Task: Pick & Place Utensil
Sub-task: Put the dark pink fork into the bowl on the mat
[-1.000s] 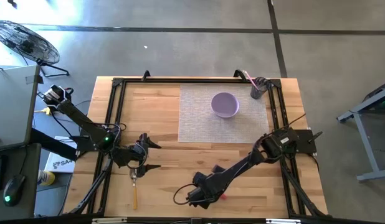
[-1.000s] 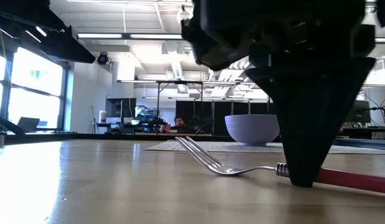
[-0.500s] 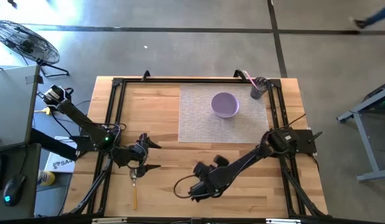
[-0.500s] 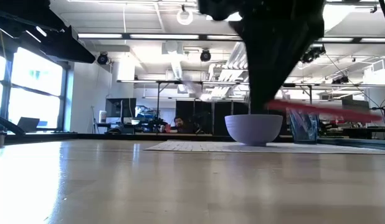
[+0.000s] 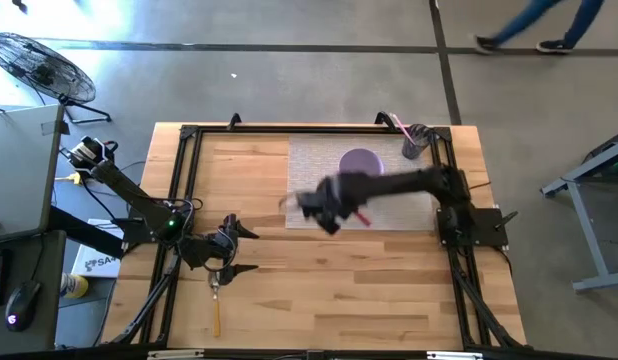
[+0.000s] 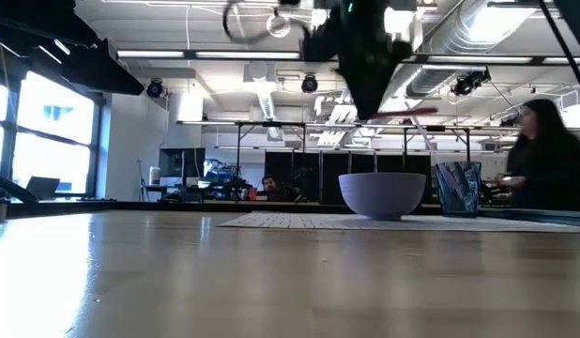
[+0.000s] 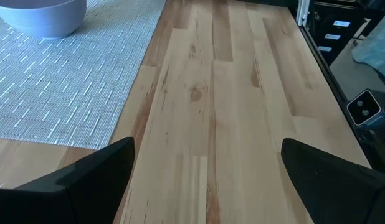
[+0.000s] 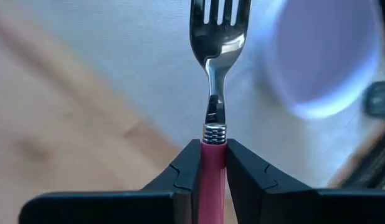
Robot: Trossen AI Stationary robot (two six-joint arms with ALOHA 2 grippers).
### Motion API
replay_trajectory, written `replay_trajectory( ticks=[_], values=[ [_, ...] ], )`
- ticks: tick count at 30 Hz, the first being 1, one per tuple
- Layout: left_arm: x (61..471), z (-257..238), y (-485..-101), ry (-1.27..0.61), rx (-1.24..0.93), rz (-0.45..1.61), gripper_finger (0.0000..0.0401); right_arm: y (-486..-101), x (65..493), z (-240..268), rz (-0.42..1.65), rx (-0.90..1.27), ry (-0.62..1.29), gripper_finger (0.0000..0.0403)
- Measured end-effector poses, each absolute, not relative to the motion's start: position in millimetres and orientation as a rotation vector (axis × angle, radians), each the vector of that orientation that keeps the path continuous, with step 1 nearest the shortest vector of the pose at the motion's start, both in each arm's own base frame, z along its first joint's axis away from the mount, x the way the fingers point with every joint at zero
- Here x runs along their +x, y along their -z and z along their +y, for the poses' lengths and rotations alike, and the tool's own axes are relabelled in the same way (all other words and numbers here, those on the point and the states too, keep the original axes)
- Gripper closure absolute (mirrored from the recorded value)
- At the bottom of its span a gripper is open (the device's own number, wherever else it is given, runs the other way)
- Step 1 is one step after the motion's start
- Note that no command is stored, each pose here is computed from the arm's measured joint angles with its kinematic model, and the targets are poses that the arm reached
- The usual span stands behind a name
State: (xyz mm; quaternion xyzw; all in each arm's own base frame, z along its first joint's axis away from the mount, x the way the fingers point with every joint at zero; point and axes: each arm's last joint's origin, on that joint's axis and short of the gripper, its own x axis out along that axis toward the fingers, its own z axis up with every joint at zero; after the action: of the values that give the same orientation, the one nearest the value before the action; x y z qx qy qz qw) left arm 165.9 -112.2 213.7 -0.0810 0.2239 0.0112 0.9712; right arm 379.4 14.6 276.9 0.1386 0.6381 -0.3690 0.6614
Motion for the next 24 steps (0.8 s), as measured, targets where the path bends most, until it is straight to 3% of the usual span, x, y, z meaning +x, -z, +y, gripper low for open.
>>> replay_trajectory(
  ticks=[12,24],
  values=[
    [165.5,-113.8,-213.3,0.025,-0.194,0.475,0.0003,-237.5,343.1,-123.7,1.729,0.422,0.851,0.0348],
    [165.3,-114.8,-213.0,0.049,-0.250,0.493,0.0003,-198.4,317.7,-141.6,1.894,0.458,0.773,0.0347]
  ],
)
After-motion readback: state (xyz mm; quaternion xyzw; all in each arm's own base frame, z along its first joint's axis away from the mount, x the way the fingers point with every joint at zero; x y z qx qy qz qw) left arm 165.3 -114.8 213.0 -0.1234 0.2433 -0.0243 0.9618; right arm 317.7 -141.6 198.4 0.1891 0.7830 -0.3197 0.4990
